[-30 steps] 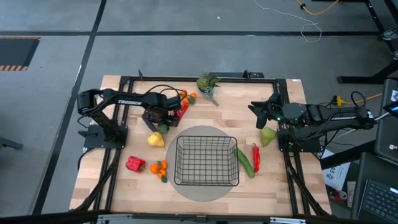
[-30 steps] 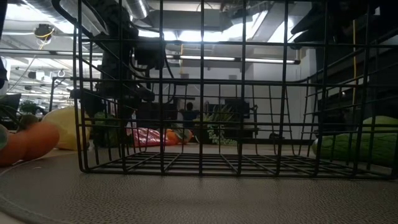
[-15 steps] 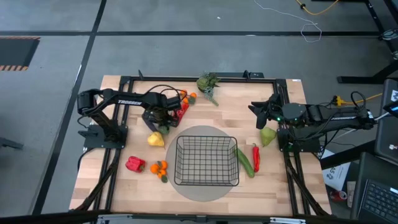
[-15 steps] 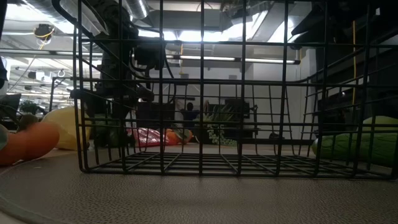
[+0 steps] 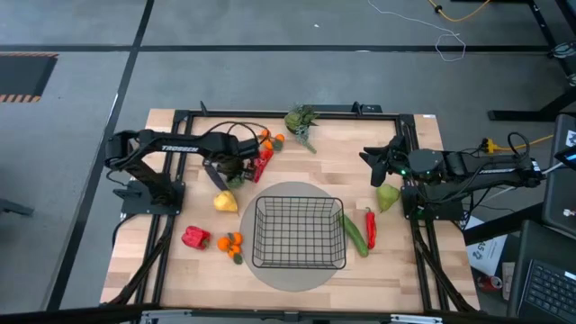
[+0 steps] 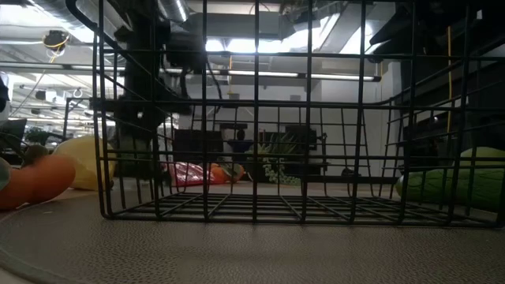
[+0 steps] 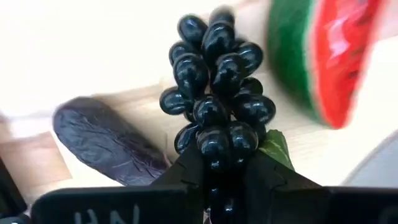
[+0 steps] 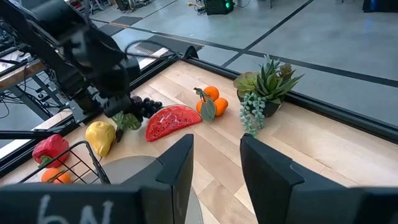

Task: Build produce basket
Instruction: Put the black grapes into the black wire basket

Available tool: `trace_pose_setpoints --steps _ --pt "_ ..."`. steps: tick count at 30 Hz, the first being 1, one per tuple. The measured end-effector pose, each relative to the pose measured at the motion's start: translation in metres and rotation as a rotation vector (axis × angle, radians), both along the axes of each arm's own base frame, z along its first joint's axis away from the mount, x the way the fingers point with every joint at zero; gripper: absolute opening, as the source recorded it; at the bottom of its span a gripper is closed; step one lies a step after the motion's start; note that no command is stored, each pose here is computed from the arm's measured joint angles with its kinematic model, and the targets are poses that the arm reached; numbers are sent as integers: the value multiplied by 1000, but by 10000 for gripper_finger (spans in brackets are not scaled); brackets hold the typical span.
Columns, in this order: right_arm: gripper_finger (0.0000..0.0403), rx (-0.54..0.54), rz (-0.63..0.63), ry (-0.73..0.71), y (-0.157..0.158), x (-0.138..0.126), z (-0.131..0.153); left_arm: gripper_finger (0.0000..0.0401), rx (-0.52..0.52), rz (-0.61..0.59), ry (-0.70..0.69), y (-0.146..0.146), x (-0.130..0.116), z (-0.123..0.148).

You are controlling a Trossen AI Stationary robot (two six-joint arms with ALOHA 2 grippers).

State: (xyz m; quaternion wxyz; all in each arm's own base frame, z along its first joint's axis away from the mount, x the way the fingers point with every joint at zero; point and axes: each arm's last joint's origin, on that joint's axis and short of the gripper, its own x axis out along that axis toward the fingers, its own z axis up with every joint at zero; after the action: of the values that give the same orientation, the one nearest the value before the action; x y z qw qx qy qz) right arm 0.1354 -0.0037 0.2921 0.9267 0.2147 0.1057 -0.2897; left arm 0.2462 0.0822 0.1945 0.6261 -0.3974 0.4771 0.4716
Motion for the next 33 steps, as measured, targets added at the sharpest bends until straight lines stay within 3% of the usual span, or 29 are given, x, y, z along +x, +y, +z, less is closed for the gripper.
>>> trace_pose_setpoints --steps 11,21,30,33 --pt "134 -3 -7 -1 0 0 0 49 290 -79 -235 -5 1 91" --pt "134 6 -13 -15 0 0 1 48 497 -313 -461 -20 14 156" --pt "134 -1 -10 -10 0 0 1 48 463 -641 -718 -50 34 174" --pt "134 -2 -10 -10 0 0 1 48 443 -804 -766 -64 36 176"
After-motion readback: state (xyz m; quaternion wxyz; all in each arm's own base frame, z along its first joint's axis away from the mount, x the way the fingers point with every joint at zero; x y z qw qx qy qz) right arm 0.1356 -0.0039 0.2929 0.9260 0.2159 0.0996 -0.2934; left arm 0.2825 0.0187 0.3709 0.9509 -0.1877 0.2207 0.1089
